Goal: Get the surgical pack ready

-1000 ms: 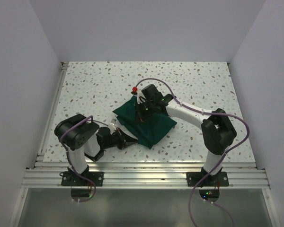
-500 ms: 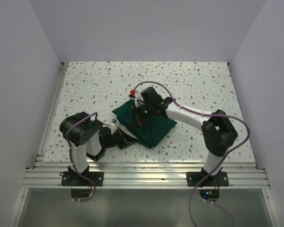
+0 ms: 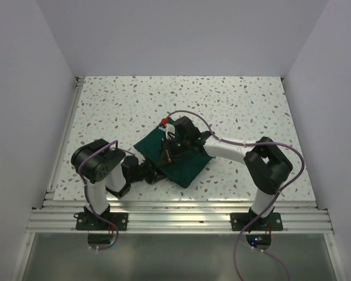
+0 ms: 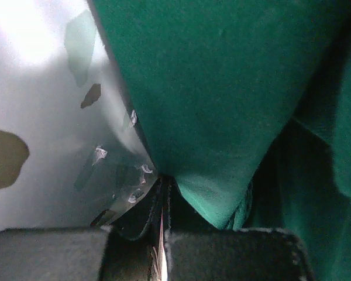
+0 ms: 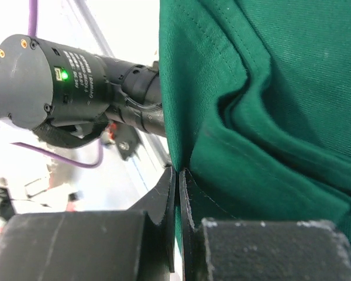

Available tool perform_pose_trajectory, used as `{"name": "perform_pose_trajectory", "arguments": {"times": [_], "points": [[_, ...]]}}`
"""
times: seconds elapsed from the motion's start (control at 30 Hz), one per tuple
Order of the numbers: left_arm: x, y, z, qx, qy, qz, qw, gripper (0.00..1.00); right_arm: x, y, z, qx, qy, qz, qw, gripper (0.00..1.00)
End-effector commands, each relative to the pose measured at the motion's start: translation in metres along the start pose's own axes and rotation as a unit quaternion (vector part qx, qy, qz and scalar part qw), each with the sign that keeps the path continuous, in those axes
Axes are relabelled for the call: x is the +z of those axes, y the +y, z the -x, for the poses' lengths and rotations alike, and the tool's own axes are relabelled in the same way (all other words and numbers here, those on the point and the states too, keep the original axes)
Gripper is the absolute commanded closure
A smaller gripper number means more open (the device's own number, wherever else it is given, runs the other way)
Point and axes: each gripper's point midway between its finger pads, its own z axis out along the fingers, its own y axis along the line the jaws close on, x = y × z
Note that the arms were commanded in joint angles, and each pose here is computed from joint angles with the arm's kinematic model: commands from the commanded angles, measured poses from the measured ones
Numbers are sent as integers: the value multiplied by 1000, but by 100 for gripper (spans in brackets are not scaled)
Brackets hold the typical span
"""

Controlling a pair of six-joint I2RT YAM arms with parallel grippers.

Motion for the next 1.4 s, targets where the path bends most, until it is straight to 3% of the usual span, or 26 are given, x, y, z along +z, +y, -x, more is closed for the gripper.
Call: {"name": "perform_pose_trajectory", "arguments": {"times": [0.0,0.3,0.53,0.83,1.07,1.2,1.37], "points": [[28,-28,23,52,-22,-31,998,100,1,48,1,29,1,113,993,100],[30,-31,25,55,-25,-33,998,100,6,52,-7,91,-4,154,984,100],[30,-32,26,60,-28,-31,997,100,14,61,-13,145,-7,227,963,100],[30,-32,27,65,-29,-28,997,100,21,52,-24,164,8,209,964,100],[26,-33,27,69,-33,-28,997,100,12,44,-5,143,-7,192,971,100],[23,-33,28,78,-37,-23,996,100,5,35,0,125,-1,146,981,80],[17,-32,26,81,-40,-17,996,100,-11,40,18,46,-25,92,994,65]]}}
